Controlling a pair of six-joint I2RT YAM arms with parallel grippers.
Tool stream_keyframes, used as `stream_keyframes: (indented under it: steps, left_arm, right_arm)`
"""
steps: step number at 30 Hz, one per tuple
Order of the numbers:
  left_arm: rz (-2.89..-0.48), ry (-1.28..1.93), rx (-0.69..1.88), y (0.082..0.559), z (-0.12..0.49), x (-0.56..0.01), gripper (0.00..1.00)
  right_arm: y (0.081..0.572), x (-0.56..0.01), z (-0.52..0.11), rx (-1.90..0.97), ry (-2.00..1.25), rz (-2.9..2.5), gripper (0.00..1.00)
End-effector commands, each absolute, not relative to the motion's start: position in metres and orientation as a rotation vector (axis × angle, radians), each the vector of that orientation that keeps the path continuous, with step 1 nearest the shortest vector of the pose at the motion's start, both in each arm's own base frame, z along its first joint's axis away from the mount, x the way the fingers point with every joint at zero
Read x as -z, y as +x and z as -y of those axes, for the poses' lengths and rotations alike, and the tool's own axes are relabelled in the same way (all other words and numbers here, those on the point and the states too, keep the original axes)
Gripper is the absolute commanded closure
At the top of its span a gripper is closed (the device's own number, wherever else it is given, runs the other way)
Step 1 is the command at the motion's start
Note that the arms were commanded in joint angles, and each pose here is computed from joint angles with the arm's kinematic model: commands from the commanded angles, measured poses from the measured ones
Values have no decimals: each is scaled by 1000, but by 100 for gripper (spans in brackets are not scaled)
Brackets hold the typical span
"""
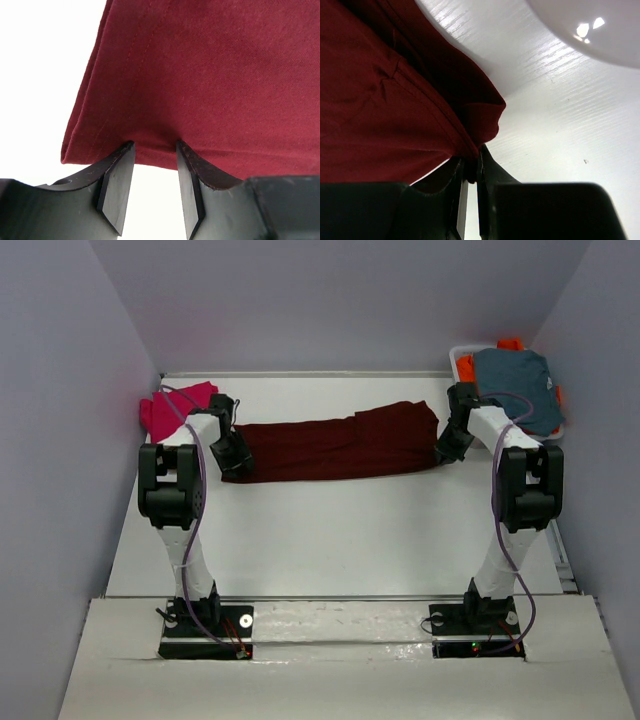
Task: Fold and stack the t-shirts
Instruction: Fold the tshirt
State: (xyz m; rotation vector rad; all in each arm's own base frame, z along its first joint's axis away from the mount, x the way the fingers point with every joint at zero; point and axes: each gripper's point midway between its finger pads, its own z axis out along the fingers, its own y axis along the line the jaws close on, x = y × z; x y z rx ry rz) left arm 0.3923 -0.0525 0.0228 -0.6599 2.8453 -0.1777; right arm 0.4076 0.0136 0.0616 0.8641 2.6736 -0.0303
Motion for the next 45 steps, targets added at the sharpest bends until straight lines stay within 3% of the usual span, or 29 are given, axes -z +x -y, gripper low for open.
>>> stream_keyframes:
  steps: [1,9,14,21,28,32,33,38,45]
  left_arm:
    - [-2862,-656,119,377,37,-29,48]
    - [-2777,-620,123,394,35,-61,48]
    - [-2711,-605,148,407,35,-88,48]
    - [-2632,-530,168,435,46,-122,48]
    - [-2664,-467,185,462,64,-109,48]
    - [-2690,-424,188,473,76,-94,48]
    - [-2704,-415,184,478,76,-87,48]
    - [-2765,-356,188,489,90,-59,49]
    - [-2803,-342,150,491,91,-34,49]
  right_arm:
    - [411,-77,-1,52,847,-2651,89]
    - [401,-80,-3,45,805,-2676,43]
    - [390,-85,-6,17,815,-2677,31]
    - [393,-108,-21,-116,810,-2645,30]
    - [398,-107,-49,-307,772,-2682,33]
    - [401,-96,-68,-365,739,-2716,40]
    - [402,-91,-68,-365,753,-2725,48]
    - [411,-72,-73,-362,766,-2746,63]
    - [413,-50,-72,-341,793,-2773,76]
